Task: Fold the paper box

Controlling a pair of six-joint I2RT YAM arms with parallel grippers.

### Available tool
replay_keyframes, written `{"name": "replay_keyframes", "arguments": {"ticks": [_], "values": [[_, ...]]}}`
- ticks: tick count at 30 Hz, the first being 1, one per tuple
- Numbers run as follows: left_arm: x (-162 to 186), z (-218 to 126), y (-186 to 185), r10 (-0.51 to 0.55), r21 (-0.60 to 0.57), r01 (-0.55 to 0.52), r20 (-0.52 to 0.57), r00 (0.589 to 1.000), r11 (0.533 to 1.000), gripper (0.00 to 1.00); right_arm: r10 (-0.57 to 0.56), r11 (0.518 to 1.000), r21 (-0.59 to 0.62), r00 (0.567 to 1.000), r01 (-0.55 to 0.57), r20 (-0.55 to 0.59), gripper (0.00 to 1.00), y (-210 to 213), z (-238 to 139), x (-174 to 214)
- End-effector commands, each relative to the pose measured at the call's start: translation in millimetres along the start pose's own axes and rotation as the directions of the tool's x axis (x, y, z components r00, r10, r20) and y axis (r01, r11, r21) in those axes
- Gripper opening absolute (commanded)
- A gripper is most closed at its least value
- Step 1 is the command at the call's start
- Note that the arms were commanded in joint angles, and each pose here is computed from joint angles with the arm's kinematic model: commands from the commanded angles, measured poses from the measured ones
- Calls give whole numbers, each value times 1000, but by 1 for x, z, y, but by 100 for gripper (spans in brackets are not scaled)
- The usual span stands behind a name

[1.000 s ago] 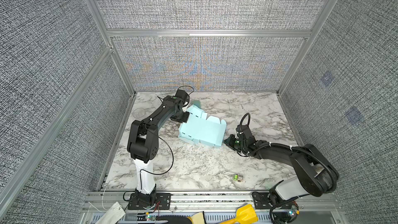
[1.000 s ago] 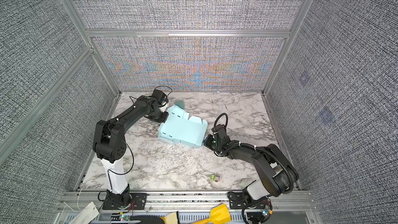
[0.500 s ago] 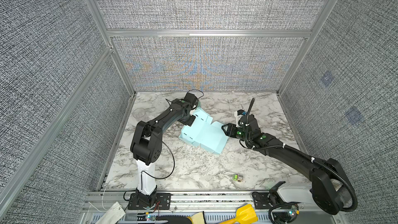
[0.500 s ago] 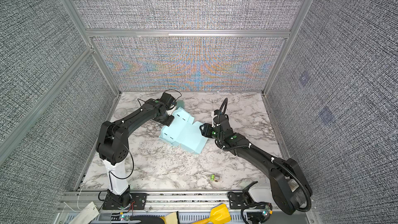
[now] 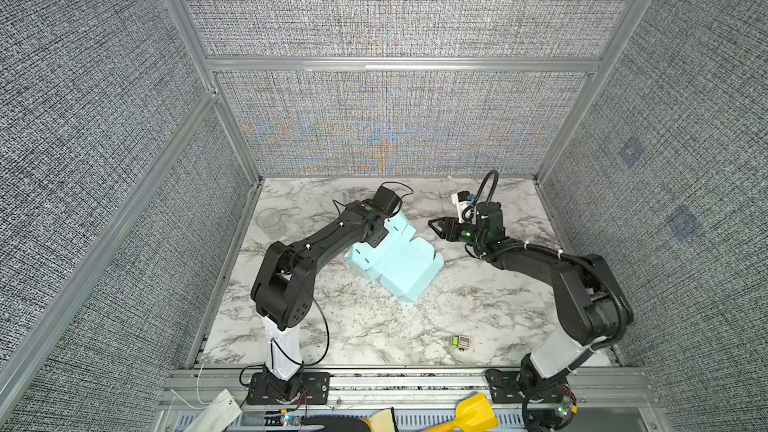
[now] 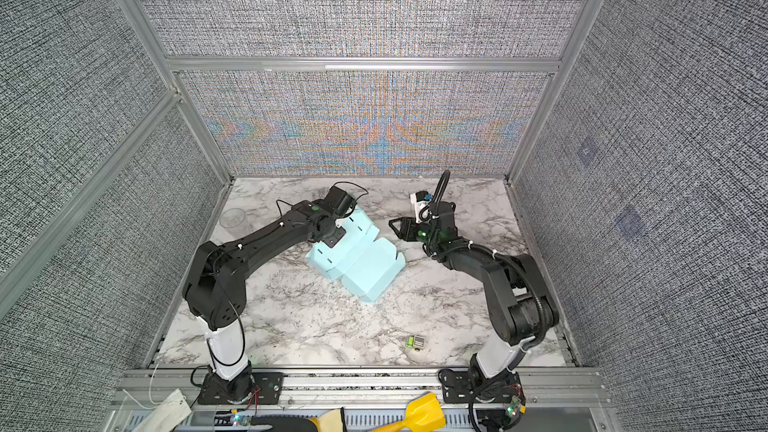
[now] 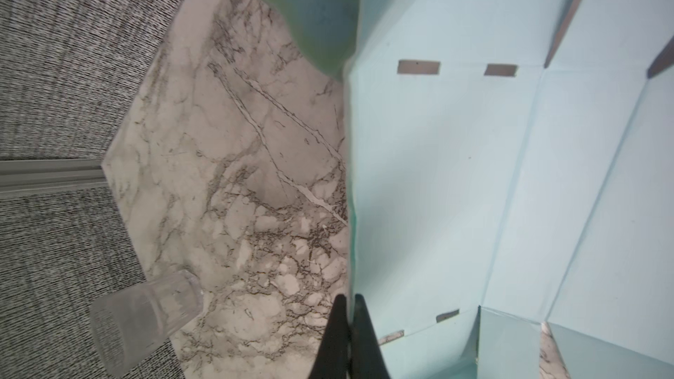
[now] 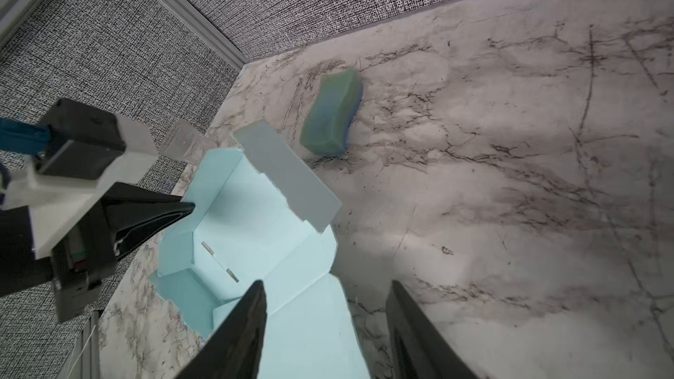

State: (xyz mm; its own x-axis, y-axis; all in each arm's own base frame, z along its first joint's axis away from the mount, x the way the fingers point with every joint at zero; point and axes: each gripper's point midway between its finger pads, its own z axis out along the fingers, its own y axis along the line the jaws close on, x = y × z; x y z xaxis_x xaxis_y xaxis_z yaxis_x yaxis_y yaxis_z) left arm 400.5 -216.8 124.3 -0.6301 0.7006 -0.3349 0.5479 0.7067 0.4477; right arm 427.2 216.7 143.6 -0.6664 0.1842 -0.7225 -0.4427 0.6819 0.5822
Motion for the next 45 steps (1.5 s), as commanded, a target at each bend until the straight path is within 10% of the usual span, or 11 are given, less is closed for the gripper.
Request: {"name": "replay_keyframes", "arguments": {"ticks": [1,23,45], "values": [[-14,-6,16,19,-121,-14,43,999,993,0,-80,990,-112,996,82,26,55,18,8,-14],[-21,-22,2,139,-303,-103,101,985,947,0,-35,981,-190,999,33,-8,54,-15,47,0],[-26,-24,-31,154,-278,-119,109,982,953,0,120,958,-265,993,-113,12,31,1,50,22]]}}
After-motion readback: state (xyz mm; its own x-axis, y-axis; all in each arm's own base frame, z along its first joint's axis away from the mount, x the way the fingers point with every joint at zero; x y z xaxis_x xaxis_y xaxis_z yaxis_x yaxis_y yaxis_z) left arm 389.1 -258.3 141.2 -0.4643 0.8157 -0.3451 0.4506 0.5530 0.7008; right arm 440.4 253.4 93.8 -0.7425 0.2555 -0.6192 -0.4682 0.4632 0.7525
